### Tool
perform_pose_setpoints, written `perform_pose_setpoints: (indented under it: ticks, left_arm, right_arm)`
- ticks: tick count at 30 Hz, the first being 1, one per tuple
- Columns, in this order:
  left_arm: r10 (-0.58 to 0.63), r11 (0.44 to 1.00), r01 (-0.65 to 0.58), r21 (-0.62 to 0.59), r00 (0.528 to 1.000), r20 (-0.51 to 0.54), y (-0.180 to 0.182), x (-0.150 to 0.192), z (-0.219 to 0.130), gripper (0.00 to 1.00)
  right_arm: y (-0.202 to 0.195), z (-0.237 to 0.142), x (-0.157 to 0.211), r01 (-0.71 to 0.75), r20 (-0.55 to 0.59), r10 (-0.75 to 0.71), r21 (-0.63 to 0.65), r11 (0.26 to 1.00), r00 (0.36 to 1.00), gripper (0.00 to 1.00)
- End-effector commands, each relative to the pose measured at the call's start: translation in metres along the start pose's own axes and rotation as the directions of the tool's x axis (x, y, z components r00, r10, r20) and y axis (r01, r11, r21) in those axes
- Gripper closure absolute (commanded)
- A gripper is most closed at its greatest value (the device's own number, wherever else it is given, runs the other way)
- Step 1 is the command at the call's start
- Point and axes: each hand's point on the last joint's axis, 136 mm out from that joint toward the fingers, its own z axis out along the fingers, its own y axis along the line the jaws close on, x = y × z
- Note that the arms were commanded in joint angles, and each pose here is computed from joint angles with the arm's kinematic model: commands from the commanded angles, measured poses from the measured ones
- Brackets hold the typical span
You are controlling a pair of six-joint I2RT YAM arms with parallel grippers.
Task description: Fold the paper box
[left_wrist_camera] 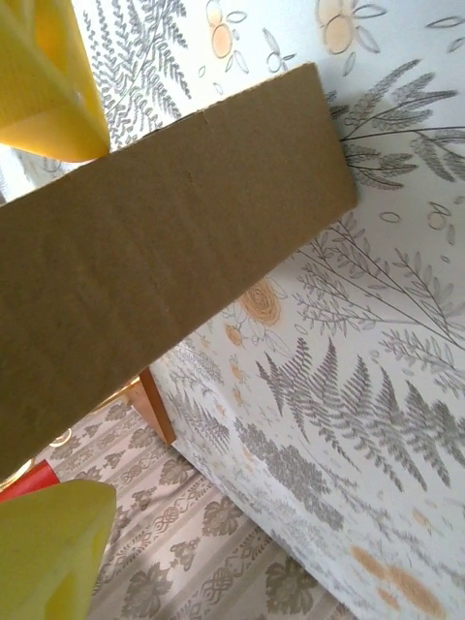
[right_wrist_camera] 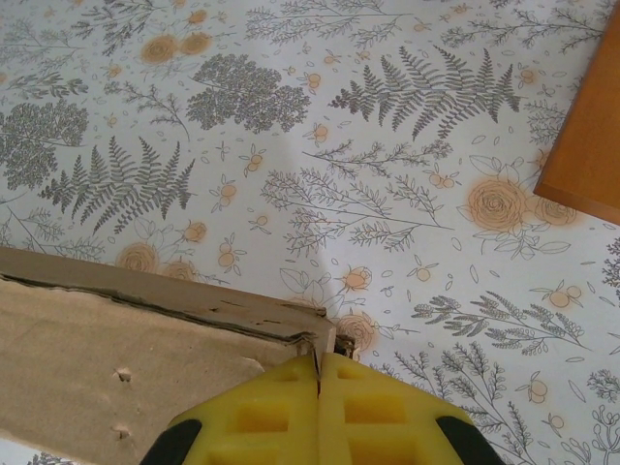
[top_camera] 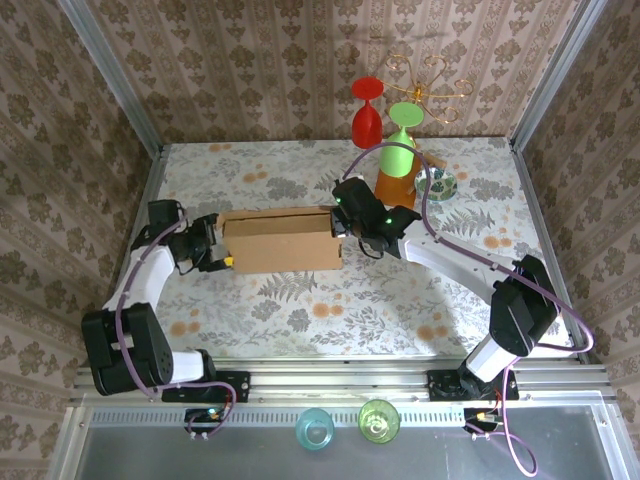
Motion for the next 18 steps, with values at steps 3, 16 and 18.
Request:
perform_pose_setpoints:
  ticks: [3, 16, 18]
  left_arm:
    - [0.062, 0.998, -0.060, -0.021, 0.993, 0.103, 0.009, -0.020, -0.026, 0.18]
    - [0.919, 0.317, -0.926, -0.205, 0.247, 0.307, -0.071, 0.004, -0.111, 0.50]
    - [0.968, 0.036, -0.982, -0.185, -0.012, 0.250, -0.072, 0.032, -0.106, 0.50]
  right_arm:
    - [0.001, 0.008, 0.023, 0.048, -0.099, -0.048, -0.007, 0.999, 0.994, 1.00]
    - [0.003, 0.009, 0.019, 0.058, -0.101, -0.060, -0.022, 0.998, 0.993, 1.00]
    - [0.002, 0.010, 0.019, 0.059, -0.103, -0.061, -0.022, 0.998, 0.993, 1.00]
